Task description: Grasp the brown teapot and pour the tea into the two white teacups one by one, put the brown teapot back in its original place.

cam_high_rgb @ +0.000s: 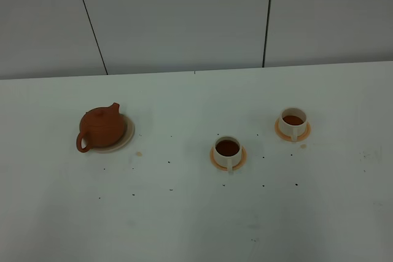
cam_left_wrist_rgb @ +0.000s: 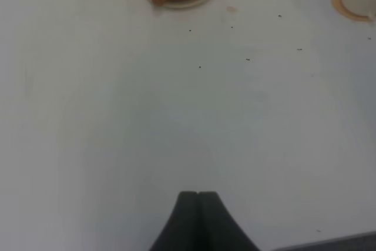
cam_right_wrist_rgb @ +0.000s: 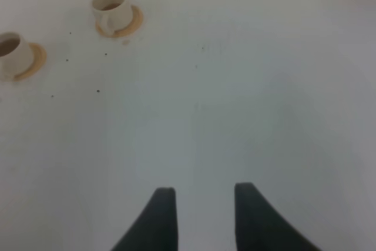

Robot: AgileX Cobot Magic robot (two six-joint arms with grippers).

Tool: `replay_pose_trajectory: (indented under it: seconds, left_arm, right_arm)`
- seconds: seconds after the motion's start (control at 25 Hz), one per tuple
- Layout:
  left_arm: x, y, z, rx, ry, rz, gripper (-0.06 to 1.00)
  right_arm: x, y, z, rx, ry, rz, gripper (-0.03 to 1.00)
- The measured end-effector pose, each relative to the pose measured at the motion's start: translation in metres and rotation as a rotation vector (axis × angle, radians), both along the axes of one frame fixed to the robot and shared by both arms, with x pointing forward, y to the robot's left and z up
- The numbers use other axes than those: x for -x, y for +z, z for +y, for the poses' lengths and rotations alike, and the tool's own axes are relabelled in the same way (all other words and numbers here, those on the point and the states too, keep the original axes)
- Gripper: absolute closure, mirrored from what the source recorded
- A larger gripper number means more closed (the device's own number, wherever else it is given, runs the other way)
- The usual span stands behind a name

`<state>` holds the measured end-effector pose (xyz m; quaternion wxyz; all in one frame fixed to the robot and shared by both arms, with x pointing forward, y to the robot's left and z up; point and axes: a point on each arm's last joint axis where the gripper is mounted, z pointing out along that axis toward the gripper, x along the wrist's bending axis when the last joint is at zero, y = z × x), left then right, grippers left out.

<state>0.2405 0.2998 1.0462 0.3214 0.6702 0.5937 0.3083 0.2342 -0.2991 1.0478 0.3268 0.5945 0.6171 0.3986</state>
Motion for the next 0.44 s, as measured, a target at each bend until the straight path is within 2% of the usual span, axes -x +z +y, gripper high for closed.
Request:
replay_pose_trajectory:
  seconds: [0.44]
  left_arm:
    - [0.0000, 0.0000, 0.0000, 0.000, 0.000, 0.000, 0.92]
  right_arm:
    - [0.0000, 0.0000, 0.0000, 0.000, 0.000, 0.000, 0.73]
